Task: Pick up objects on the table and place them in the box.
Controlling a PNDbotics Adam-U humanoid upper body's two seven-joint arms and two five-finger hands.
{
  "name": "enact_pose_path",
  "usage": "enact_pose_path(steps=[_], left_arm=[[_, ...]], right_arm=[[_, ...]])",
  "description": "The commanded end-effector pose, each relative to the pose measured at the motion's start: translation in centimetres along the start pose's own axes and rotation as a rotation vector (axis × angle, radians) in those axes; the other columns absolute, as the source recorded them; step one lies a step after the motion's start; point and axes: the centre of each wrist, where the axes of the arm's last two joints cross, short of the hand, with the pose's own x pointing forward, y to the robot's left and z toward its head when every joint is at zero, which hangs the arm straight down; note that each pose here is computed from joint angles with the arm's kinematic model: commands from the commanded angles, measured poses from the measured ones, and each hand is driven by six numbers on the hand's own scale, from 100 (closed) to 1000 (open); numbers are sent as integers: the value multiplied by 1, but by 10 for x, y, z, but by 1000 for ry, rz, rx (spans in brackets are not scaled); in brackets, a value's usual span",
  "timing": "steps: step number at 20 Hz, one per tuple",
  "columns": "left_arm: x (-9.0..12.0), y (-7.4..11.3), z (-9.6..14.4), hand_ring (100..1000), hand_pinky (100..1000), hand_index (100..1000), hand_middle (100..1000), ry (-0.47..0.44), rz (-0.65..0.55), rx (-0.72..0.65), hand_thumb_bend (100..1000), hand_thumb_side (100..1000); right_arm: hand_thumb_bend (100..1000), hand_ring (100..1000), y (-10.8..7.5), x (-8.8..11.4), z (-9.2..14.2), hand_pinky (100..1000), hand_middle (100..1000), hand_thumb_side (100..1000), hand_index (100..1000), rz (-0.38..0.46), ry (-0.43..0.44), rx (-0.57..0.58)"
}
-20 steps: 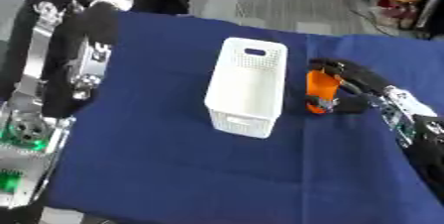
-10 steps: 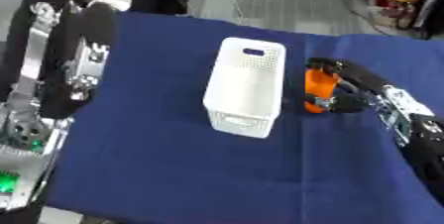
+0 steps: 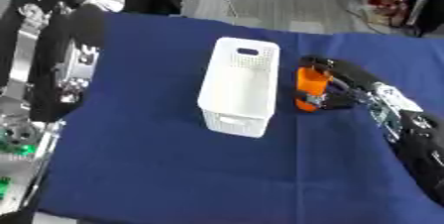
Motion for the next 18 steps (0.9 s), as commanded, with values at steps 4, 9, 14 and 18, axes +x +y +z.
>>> enact_pose_path(steps=[4, 9, 14, 18], left_arm=[[4, 3, -5, 885, 1000, 883, 978, -24, -3, -3, 147, 838], [4, 3, -5, 885, 1000, 882, 977, -24, -2, -3, 147, 838], [4, 3, -5, 885, 1000, 881, 974, -25, -1, -2, 147, 837], [4, 3, -5, 885, 1000, 880, 972, -26, 0, -2, 147, 837]], right_arm=[[353, 725, 1, 4, -4, 518, 862, 1000, 892, 17, 1, -7], [181, 459, 1, 6, -5, 100, 626, 999, 690, 15, 15, -54], [121, 216, 0, 8, -6, 100, 457, 834, 489, 14, 12, -131], [100, 100, -1, 11, -8, 100, 240, 597, 281, 40, 6, -180]])
